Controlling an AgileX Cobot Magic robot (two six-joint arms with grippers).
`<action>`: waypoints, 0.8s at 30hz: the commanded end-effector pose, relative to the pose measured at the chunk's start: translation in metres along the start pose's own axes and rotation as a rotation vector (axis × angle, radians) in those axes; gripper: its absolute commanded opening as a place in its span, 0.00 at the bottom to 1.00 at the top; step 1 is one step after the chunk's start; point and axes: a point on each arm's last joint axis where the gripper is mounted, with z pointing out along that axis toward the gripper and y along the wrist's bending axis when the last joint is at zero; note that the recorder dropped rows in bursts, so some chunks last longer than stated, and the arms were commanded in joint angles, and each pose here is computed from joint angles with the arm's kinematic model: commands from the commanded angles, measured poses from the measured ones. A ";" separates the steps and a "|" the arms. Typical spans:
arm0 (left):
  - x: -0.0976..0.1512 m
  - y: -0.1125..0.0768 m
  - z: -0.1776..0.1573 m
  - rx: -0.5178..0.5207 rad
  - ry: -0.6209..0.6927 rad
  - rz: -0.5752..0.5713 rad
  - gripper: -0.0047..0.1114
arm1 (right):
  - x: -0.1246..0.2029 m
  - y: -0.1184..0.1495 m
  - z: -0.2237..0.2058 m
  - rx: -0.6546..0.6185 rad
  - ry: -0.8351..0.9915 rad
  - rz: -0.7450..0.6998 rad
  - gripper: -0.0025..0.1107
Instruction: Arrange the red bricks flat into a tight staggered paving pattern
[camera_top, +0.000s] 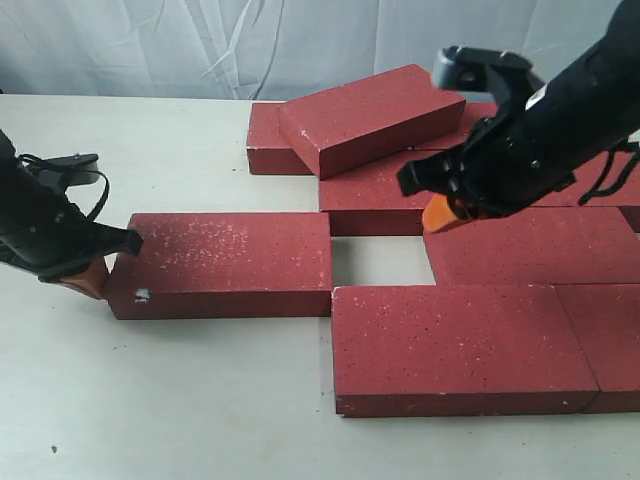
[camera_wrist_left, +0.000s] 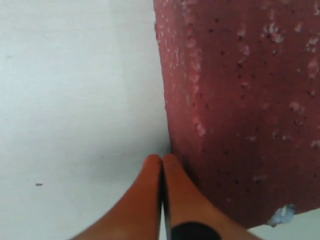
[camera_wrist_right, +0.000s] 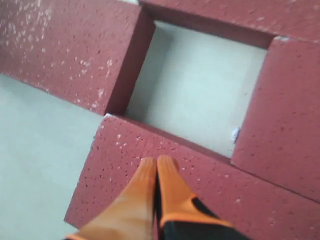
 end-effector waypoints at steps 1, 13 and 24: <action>-0.001 0.001 0.000 0.009 -0.013 -0.018 0.04 | 0.005 0.014 0.025 -0.013 0.101 -0.073 0.02; -0.007 0.003 0.000 -0.011 -0.081 -0.019 0.04 | 0.023 0.017 0.079 0.009 0.343 -0.128 0.02; -0.009 0.003 -0.001 -0.011 -0.107 -0.024 0.04 | 0.037 0.011 0.089 0.017 0.509 -0.134 0.02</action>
